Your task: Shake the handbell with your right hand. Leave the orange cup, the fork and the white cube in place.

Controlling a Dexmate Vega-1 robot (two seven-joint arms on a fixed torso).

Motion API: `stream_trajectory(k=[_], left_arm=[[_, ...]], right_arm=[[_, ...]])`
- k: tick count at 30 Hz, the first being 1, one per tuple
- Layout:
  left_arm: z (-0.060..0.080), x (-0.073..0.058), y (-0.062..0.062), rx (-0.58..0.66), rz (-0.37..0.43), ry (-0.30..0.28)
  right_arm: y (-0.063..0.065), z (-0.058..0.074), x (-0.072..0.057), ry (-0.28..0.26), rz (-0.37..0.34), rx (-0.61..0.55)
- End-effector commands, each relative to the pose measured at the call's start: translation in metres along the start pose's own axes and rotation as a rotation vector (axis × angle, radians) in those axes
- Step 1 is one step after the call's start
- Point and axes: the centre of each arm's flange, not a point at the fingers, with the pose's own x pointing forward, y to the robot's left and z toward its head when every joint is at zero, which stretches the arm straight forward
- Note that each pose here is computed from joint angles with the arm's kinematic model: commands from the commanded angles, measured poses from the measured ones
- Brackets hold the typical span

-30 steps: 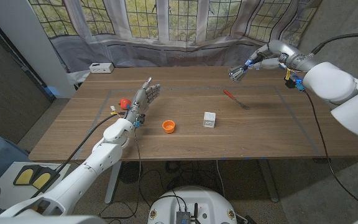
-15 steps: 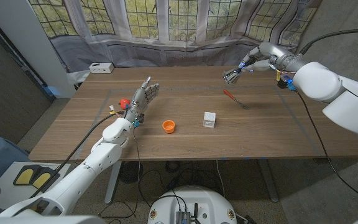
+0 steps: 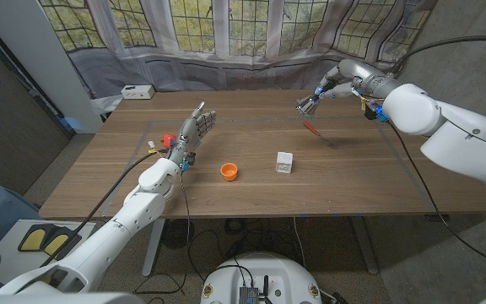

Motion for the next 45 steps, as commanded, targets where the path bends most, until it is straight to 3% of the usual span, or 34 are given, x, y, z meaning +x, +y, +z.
stream_trajectory(k=[1, 24, 45], left_arm=[[0.005, 0.003, 0.002, 0.009, -0.013, -0.016], [0.008, 0.007, -0.001, -0.003, -0.039, -0.027], [0.003, 0.004, 0.001, -0.022, -0.038, -0.025]], right_arm=[[0.015, 0.008, 0.013, 0.005, -0.001, -0.055], [0.028, 0.021, 0.03, 0.047, 0.039, -0.166], [0.048, 0.04, 0.059, 0.079, 0.128, -0.308]])
